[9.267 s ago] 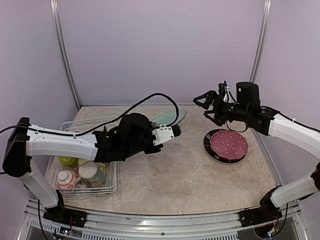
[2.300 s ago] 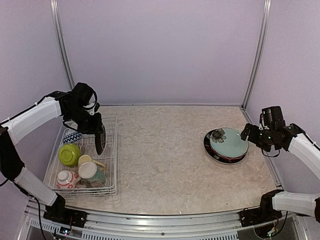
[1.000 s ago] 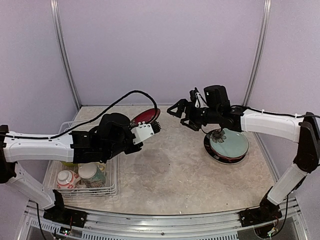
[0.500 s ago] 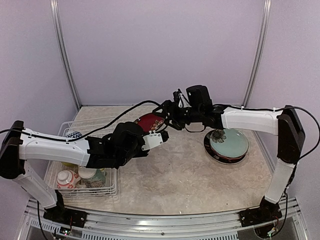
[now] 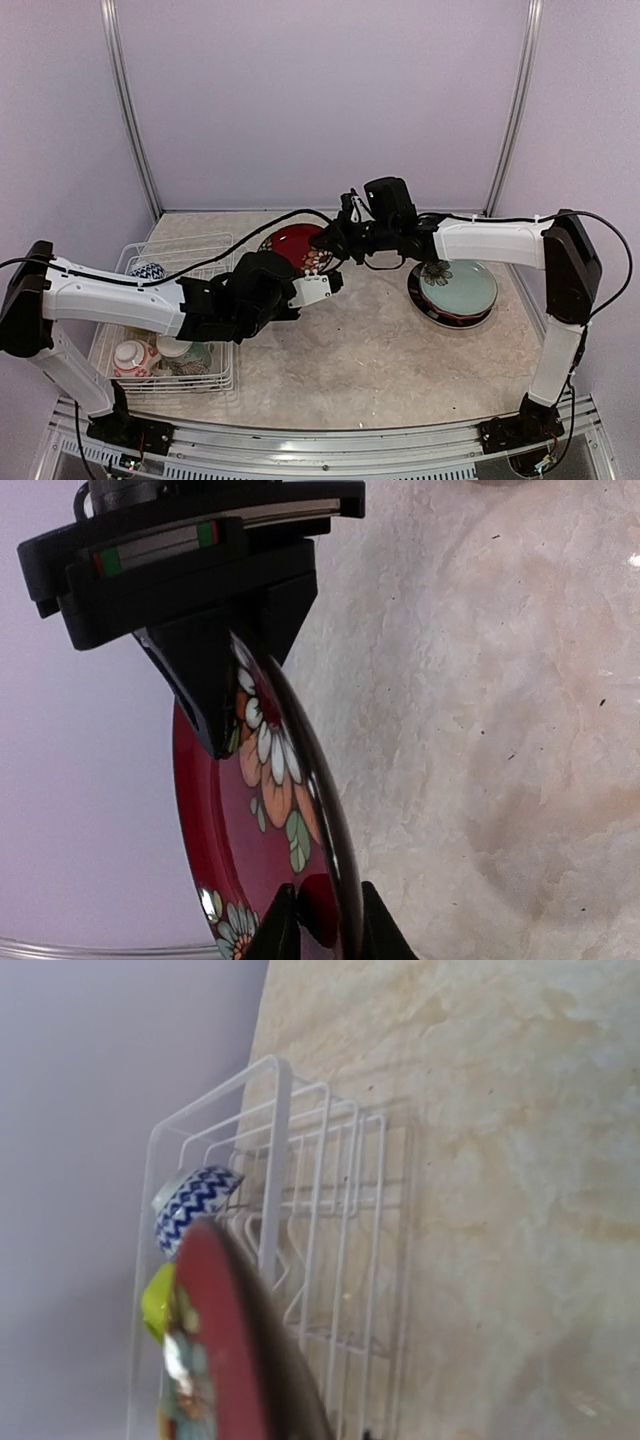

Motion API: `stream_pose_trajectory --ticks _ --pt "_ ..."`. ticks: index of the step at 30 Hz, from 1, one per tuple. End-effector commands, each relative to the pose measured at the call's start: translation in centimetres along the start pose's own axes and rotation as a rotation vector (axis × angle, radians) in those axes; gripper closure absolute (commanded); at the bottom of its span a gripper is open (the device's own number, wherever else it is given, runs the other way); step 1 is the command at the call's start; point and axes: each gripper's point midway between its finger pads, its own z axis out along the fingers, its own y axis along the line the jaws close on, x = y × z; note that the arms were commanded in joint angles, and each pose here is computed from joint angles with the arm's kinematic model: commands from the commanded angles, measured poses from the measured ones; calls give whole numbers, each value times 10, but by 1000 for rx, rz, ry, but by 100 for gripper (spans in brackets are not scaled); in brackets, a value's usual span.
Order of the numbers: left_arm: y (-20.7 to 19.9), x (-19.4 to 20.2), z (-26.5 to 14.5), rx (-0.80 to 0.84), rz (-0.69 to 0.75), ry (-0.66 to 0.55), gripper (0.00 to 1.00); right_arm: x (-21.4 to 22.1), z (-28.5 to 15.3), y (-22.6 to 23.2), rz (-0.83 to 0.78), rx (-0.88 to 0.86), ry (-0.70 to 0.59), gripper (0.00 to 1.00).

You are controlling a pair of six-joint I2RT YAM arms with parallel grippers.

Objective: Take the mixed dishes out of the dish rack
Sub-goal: Pass from the left arm to the right, then place the plate with another plate.

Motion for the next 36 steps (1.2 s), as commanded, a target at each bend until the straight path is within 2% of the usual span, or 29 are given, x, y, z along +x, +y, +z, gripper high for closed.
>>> stream_pose_trajectory --ticks 1,4,7,10,12,16,19,25,28,36 --pt "10 -10 -9 49 -149 -24 72 -8 -18 18 -83 -46 -59 100" --pt "7 -12 -24 145 -221 -42 50 -22 -39 15 -78 -41 -121 100" --pt "18 -19 -43 206 -332 -114 27 -34 -61 5 -72 -11 -178 100" --pt "46 -20 -63 247 -493 -196 11 -44 -86 -16 -60 57 -226 100" --pt "67 -17 -73 257 -596 -245 6 -48 -107 -39 -47 131 -260 100" --pt "118 10 -78 143 -773 -250 1 -60 -166 -81 0 265 -372 100" --pt "147 42 -74 30 -900 -191 1 -62 -214 -113 50 348 -465 100" --pt "176 89 -69 -85 -1080 -92 1 -59 -298 -166 136 490 -628 100" --pt "180 96 -69 -101 -1104 -86 1 -54 -313 -186 172 492 -632 100" --pt "176 97 -67 -90 -1101 -74 1 -57 -320 -222 204 487 -600 100"
